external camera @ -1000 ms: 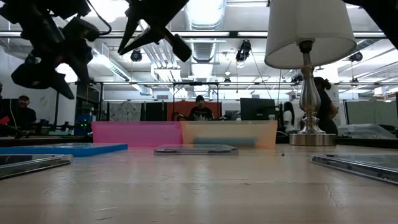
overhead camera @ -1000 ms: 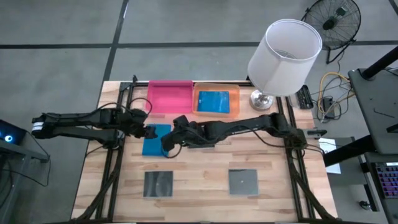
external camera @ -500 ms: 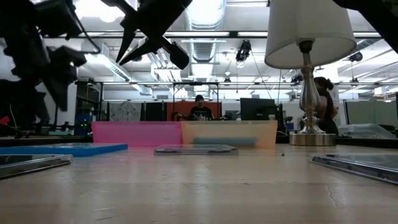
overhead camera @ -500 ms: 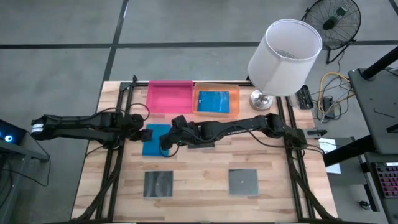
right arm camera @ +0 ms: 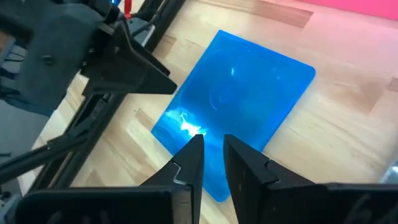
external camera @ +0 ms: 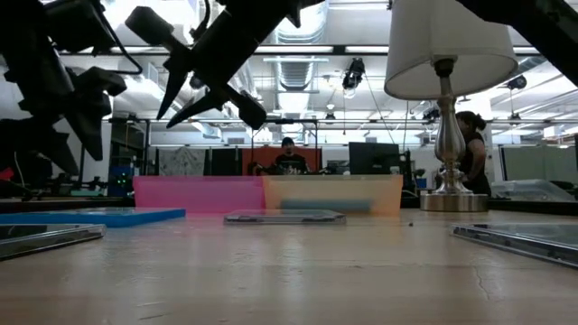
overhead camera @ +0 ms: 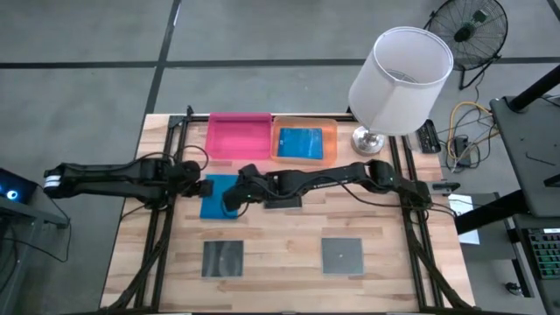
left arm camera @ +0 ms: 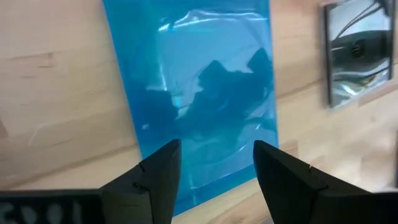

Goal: Pick & place jewel cases by type
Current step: Put the blue CD case into the orange bin

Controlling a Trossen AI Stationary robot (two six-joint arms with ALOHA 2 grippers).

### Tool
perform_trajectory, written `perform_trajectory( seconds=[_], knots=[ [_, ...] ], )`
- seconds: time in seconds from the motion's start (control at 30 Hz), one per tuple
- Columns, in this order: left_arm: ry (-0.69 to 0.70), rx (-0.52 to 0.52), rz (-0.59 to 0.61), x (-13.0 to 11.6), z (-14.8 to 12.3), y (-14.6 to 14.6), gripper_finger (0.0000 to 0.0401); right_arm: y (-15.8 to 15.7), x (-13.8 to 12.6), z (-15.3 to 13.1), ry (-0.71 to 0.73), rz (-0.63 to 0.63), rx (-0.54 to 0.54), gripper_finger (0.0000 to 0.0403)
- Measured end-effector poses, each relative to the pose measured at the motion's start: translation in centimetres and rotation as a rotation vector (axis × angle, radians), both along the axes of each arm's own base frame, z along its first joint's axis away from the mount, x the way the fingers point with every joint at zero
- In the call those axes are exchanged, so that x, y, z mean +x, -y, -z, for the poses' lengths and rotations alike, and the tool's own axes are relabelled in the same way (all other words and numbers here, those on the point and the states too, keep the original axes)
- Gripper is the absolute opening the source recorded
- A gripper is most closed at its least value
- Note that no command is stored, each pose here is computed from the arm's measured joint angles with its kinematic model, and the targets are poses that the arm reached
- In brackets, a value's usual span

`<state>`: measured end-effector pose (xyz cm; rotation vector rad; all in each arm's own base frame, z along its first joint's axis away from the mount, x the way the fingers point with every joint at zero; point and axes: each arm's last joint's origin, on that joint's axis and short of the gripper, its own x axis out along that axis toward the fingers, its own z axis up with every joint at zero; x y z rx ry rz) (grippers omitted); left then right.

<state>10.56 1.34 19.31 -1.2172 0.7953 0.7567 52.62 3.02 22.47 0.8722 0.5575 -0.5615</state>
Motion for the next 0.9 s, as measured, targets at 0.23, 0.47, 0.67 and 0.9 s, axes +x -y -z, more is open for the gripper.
perform_trajectory(
  seconds=[0.23, 0.47, 0.67, 0.9],
  knots=[
    [0.046, 0.017, -0.007, 0.1, -1.2, -0.1, 0.0182, 0.6, 0.6, 1.7, -0.003, 0.047, 0.056, 0.0035],
    [0.065, 0.018, -0.011, 0.3, -1.4, -0.1, 0.0182, 0.6, 0.6, 1.9, 0.001, 0.054, 0.053, 0.0009],
    [0.063, 0.024, -0.035, 0.2, -1.3, -0.1, 0.0182, 1.1, 0.4, 2.6, -0.012, 0.104, 0.067, 0.0009],
    [-0.005, 0.015, -0.124, 0.3, -0.8, -0.3, 0.0182, 1.3, 0.1, 3.9, -0.046, 0.137, 0.094, 0.0009]
  ],
)
